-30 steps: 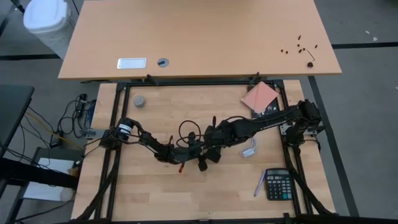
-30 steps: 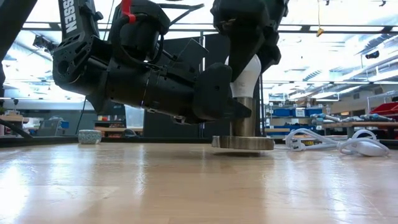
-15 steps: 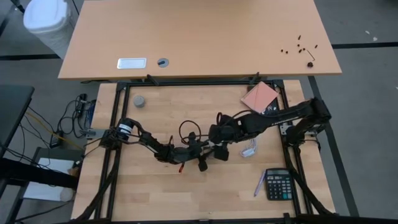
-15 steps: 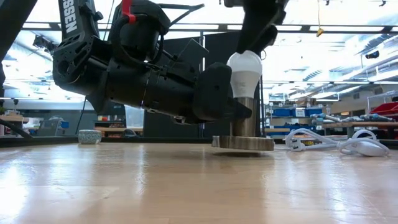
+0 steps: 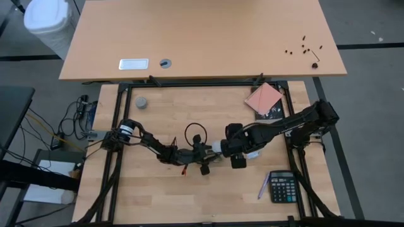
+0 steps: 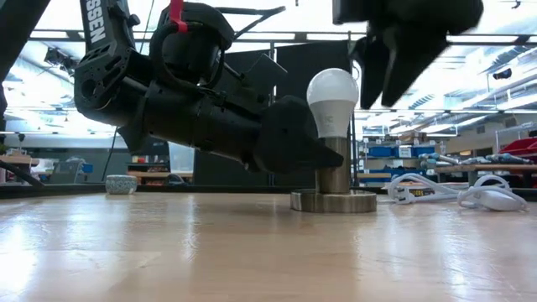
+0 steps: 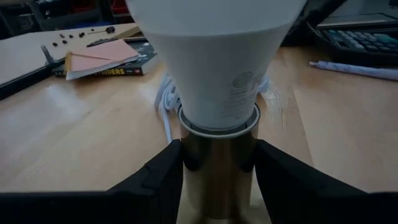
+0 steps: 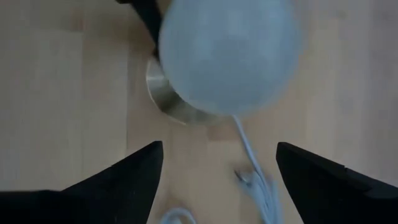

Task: Screw lightbulb
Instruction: Insert the white lightbulb into the golden lamp

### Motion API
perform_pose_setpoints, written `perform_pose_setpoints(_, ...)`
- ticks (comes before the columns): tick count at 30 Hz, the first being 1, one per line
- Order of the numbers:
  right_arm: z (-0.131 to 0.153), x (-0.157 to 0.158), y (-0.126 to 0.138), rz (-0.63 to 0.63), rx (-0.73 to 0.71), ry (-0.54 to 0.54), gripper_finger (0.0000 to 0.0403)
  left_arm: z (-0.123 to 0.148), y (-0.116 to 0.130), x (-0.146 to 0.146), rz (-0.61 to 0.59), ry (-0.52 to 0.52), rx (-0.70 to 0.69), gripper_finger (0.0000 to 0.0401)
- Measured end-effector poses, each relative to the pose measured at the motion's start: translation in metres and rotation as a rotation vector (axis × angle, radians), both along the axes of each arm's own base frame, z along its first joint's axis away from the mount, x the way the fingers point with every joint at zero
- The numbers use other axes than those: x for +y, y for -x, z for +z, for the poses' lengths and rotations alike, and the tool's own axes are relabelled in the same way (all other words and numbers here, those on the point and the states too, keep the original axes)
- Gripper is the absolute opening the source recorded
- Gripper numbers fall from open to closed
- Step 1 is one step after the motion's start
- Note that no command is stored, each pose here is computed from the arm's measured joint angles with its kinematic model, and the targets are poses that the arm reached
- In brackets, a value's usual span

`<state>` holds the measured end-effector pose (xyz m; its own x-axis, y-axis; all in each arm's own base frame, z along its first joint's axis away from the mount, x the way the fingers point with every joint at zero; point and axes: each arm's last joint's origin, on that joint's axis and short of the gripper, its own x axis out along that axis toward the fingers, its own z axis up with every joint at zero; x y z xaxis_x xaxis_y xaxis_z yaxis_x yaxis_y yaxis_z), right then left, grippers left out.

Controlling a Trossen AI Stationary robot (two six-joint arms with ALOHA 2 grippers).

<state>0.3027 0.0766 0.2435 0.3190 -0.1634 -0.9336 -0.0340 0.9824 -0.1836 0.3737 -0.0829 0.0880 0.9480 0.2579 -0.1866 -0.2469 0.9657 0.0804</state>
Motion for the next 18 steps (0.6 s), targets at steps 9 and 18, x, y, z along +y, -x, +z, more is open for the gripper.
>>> perform_pose_setpoints(9, -0.057, -0.007, 0.023, -0.051, -0.241, -0.100, 0.0320, -0.001, 0.000, -0.002, -0.047, -0.003, 0.017, 0.0184)
perform_pose_setpoints(18, -0.076, 0.000, 0.044, 0.000, -0.631, -0.257, 0.0320, -0.002, 0.000, -0.004, -0.123, 0.005, 0.025, 0.0184)
